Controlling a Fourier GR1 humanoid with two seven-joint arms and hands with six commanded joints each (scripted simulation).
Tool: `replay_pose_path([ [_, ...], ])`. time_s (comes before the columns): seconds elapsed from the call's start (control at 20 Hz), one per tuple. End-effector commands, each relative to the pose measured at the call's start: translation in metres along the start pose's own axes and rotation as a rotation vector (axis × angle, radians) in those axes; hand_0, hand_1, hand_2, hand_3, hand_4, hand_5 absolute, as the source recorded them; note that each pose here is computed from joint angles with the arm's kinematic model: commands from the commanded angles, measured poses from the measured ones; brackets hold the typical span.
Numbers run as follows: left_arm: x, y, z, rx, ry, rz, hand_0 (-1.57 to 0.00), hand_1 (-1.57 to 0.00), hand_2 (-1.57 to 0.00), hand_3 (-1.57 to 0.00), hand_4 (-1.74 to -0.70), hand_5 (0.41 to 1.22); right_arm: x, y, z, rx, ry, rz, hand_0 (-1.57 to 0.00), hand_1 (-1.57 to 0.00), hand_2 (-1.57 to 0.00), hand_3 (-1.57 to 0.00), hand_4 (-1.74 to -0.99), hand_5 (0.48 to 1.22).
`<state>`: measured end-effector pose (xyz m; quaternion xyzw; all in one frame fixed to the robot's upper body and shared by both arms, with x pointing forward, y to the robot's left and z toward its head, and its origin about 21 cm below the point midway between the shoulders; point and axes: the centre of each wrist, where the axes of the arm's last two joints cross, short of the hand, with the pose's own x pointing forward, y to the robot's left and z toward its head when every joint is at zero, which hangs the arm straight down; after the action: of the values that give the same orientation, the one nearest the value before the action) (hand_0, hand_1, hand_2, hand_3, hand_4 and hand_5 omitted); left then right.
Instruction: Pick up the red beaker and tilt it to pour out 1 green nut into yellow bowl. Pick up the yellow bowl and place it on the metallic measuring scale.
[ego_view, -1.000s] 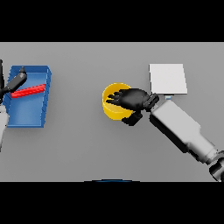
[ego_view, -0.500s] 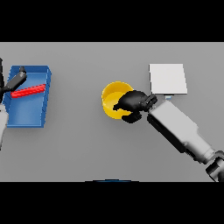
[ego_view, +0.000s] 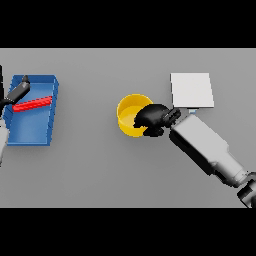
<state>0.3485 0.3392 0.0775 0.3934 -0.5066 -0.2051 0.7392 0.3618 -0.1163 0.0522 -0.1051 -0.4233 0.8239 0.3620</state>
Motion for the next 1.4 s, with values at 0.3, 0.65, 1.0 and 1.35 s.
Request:
replay_pose_path([
  [0.3, -0.001, 0.003, 0.001, -0.001, 0.002, -0.005, 0.00, 0.00, 0.00, 0.00, -0.73, 0.692, -0.003, -0.018, 0.025, -0.042, 0.007, 0.006, -1.55, -1.55, -1.39, -1.29, -1.735, 1.217],
  [0.65, 0.001, 0.004, 0.000, 0.009, -0.014, 0.001, 0.00, 0.00, 0.00, 0.00, -0.74, 0.697, -0.010, -0.044, 0.057, -0.137, 0.074, 0.016, -1.57, -1.57, -1.44, -1.27, -1.740, 1.220],
  [1.0, 0.004, 0.006, 0.002, 0.011, -0.002, 0.001, 0.00, 0.00, 0.00, 0.00, -0.74, 0.710, -0.045, -0.046, 0.088, -0.217, 0.187, -0.021, -1.57, -1.57, -1.50, -1.24, -1.741, 1.221],
  [1.35, 0.003, 0.008, 0.003, 0.004, 0.011, -0.001, 0.00, 0.00, 0.00, 0.00, -0.73, 0.697, -0.102, -0.042, 0.106, -0.294, 0.327, -0.094, -1.57, -1.57, -1.50, -1.18, -1.741, 1.221],
])
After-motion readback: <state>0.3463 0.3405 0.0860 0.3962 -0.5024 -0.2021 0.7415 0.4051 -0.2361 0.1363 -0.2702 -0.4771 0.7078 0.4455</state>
